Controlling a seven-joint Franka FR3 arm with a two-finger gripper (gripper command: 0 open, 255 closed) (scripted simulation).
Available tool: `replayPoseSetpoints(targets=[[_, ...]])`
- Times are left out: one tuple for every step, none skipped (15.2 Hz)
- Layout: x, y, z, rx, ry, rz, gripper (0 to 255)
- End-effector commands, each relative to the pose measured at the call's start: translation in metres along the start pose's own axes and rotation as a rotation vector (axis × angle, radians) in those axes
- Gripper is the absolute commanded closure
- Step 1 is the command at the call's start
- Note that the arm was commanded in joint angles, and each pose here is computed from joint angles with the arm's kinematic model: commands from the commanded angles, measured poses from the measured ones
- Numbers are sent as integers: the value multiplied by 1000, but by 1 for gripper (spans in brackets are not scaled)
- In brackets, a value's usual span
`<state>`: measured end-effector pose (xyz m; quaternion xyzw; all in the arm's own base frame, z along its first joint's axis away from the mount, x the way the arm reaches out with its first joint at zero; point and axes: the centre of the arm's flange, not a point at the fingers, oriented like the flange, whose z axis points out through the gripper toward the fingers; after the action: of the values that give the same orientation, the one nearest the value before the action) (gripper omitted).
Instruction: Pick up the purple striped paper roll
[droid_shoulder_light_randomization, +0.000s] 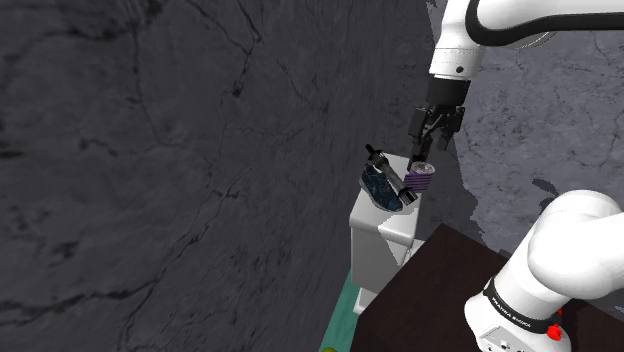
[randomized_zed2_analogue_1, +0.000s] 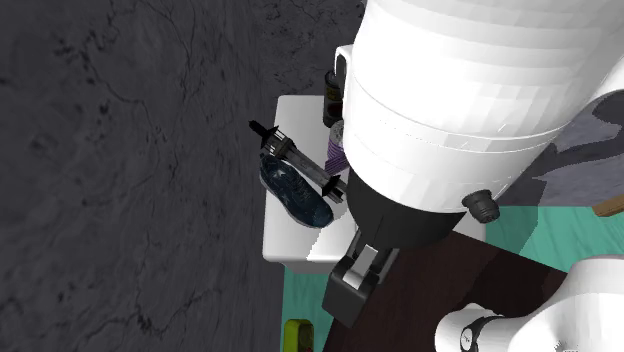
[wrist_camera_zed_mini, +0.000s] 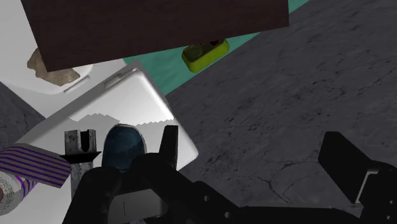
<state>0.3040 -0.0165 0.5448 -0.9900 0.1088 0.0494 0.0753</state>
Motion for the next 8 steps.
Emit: replayPoseSetpoints(targets=[[0,0,0,0,0,0,0],[4,10,6,-4,3,-14,0],[8,21,11,-8,6,-28,0],[13,31,17,-11,8,-42,0],[17,41,23,-15,11,-57,0],[22,52,28,-19,14,-71,0],[27,62,34,-23,17,-85,0],[32,72,39,-26,20,-99,0]])
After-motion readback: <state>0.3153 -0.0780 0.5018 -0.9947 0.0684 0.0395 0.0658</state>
